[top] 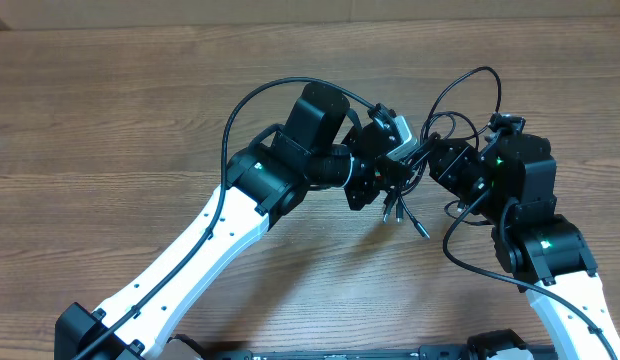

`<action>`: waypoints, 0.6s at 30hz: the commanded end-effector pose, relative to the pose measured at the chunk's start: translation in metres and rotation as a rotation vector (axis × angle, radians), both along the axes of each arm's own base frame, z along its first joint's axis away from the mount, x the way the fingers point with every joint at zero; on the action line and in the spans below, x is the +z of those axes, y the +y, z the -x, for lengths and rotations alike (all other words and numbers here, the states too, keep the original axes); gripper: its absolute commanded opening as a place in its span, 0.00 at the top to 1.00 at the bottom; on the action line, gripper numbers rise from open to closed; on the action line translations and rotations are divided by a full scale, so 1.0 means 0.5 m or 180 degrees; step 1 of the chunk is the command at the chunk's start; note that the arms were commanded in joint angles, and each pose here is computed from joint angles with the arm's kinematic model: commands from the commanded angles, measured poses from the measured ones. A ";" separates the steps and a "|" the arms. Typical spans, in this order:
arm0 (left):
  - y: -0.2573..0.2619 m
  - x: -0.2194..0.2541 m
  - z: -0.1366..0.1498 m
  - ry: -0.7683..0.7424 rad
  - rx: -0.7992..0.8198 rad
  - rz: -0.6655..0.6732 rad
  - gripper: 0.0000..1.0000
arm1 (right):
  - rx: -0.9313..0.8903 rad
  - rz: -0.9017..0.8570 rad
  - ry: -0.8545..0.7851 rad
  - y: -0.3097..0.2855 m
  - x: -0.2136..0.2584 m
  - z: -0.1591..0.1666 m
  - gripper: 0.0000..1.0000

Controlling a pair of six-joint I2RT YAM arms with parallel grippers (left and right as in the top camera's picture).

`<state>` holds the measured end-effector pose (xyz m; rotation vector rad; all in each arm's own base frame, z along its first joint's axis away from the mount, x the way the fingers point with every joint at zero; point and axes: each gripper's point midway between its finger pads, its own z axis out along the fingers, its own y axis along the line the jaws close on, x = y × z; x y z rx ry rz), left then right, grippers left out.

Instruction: Untangle cables

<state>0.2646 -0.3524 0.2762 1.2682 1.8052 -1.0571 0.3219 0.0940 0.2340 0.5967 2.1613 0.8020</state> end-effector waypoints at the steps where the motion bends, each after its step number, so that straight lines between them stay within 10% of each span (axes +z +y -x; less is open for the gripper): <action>1: -0.013 0.033 0.042 -0.0050 -0.0343 0.0195 0.96 | -0.0288 0.0172 -0.0064 -0.036 0.006 -0.015 0.93; 18: 0.030 -0.034 -0.024 -0.0004 0.0437 -0.0387 0.96 | -0.0235 0.0165 -0.0073 -0.032 0.009 -0.010 0.96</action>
